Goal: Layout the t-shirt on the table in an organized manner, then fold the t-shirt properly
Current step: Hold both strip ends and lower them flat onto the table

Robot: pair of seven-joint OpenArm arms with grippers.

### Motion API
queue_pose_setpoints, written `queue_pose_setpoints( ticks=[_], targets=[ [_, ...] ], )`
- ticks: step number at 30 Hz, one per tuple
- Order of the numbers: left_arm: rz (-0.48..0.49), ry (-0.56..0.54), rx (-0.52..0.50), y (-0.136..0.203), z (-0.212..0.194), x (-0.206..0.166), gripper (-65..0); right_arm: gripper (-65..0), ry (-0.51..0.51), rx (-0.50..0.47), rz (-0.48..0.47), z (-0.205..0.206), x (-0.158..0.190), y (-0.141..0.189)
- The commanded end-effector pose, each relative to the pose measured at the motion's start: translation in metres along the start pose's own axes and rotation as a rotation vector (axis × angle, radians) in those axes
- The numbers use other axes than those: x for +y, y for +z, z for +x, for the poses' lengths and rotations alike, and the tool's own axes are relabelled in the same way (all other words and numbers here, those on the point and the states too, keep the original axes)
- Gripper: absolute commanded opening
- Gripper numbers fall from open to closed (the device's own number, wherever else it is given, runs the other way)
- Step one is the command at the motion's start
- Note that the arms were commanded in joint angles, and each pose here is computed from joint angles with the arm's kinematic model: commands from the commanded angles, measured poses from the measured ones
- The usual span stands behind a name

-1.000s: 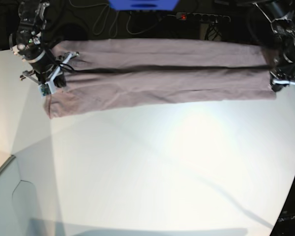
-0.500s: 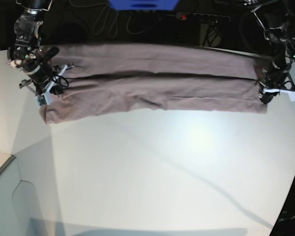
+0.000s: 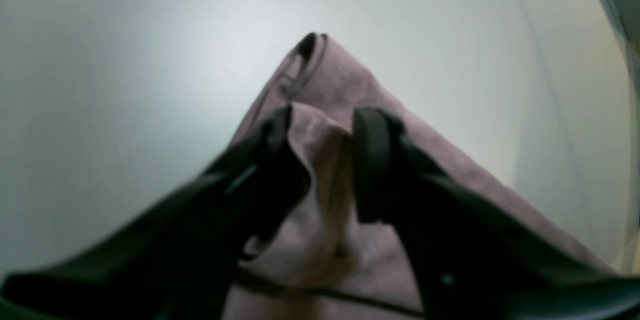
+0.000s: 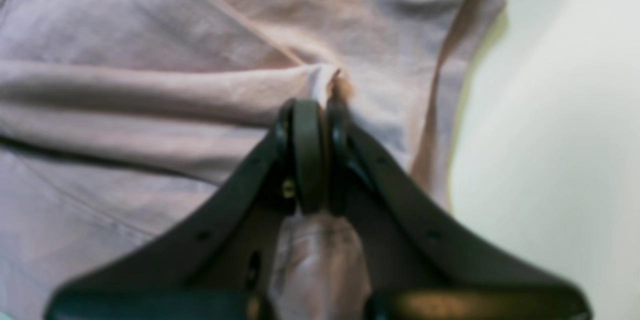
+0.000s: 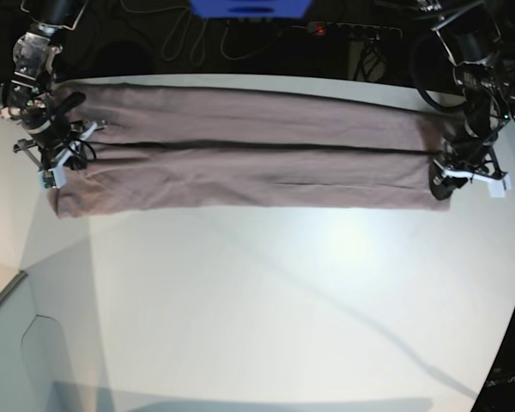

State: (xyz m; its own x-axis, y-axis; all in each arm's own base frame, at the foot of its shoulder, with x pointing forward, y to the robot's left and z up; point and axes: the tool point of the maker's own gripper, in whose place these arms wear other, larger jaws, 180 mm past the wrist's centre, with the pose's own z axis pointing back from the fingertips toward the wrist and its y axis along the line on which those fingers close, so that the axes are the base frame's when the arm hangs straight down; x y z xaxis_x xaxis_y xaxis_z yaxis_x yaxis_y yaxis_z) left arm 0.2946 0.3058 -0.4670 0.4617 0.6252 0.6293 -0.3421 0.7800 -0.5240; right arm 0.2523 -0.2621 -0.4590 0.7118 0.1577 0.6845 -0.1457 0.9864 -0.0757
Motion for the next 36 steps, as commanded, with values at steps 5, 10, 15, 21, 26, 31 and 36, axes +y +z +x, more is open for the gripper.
queue_pose_setpoints(
  ticks=[5, 10, 15, 21, 26, 31, 36],
  targets=[
    [0.037, -0.067, -0.027, 0.015, 0.033, 0.004, -33.0, -65.0, -0.006, -0.047, 0.015, 0.013, 0.006, -0.001],
    [0.038, -0.109, -0.057, 0.027, 0.048, 0.000, -19.5, -65.0, -0.008, -0.048, 0.020, 0.013, 0.008, -0.001],
    [0.059, -0.091, -0.061, 0.034, 0.043, 0.009, -14.4, -65.0, -0.018, -0.050, 0.030, 0.013, 0.015, -0.003],
    [0.086, -0.086, -0.023, 0.040, 0.025, 0.022, -14.4, -65.0, -0.021, -0.050, 0.031, 0.013, 0.016, -0.003],
    [0.093, -0.081, 0.004, 0.041, 0.012, 0.026, -14.3, -65.0, -0.021, -0.050, 0.031, 0.013, 0.016, -0.003],
    [0.106, -0.030, 0.056, 0.037, -0.010, 0.036, -14.7, -65.0, -0.021, -0.050, 0.031, 0.013, 0.016, -0.003],
    [0.088, -0.029, 0.097, 0.031, -0.026, 0.029, -24.5, -65.0, -0.021, -0.049, 0.032, 0.012, 0.016, -0.003]
  ],
)
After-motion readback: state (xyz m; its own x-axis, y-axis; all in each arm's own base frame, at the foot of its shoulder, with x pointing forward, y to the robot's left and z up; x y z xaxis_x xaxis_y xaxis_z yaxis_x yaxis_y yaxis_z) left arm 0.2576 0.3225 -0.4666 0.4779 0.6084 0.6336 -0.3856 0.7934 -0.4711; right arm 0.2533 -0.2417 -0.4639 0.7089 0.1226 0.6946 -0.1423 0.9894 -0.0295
